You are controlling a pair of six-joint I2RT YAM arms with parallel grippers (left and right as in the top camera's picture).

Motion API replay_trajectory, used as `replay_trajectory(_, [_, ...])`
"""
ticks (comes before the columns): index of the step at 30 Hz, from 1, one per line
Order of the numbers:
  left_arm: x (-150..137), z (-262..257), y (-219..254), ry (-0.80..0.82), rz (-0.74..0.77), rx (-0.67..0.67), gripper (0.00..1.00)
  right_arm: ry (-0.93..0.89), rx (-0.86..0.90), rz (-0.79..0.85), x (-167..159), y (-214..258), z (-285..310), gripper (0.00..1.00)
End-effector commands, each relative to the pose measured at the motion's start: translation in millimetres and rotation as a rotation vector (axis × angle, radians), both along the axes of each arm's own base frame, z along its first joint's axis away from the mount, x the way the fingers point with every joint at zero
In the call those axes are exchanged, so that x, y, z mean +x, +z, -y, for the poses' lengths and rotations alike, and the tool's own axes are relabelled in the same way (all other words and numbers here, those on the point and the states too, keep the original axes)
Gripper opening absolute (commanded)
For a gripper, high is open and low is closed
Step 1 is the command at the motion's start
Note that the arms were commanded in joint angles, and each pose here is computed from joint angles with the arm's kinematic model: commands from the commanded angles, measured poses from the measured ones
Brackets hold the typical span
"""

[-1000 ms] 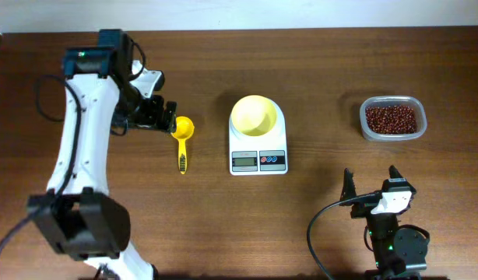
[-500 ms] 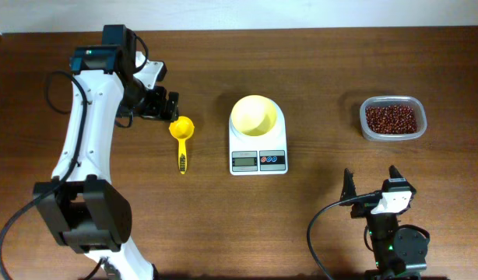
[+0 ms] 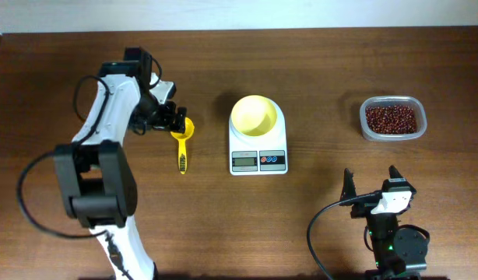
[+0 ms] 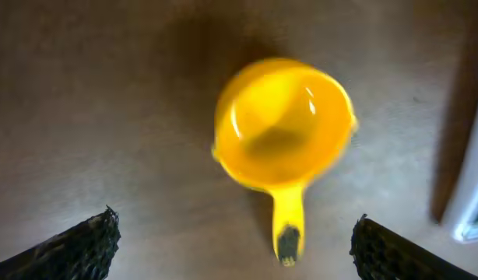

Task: Scoop item into bowl and weigh 50g on scale
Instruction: 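Reach the left gripper down to the yellow scoop handle and grasp it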

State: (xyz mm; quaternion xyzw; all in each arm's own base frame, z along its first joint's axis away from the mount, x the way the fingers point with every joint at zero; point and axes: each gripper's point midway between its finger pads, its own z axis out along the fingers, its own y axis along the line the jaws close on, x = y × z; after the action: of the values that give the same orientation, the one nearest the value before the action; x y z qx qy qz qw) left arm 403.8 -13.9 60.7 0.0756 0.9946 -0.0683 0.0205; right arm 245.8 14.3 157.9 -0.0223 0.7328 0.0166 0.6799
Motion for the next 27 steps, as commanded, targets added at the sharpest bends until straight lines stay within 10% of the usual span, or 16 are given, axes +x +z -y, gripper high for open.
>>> replay_trajectory(1, [4, -3, -29, 0.013, -0.033, 0.009, 0.99, 0.006, -0.007, -0.005, 0, -3, -1, 0.99])
replay_trajectory(27, [26, -4, -55, 0.013, 0.017, 0.010, 0.99, 0.006, -0.007, -0.005, 0, -3, -1, 0.99])
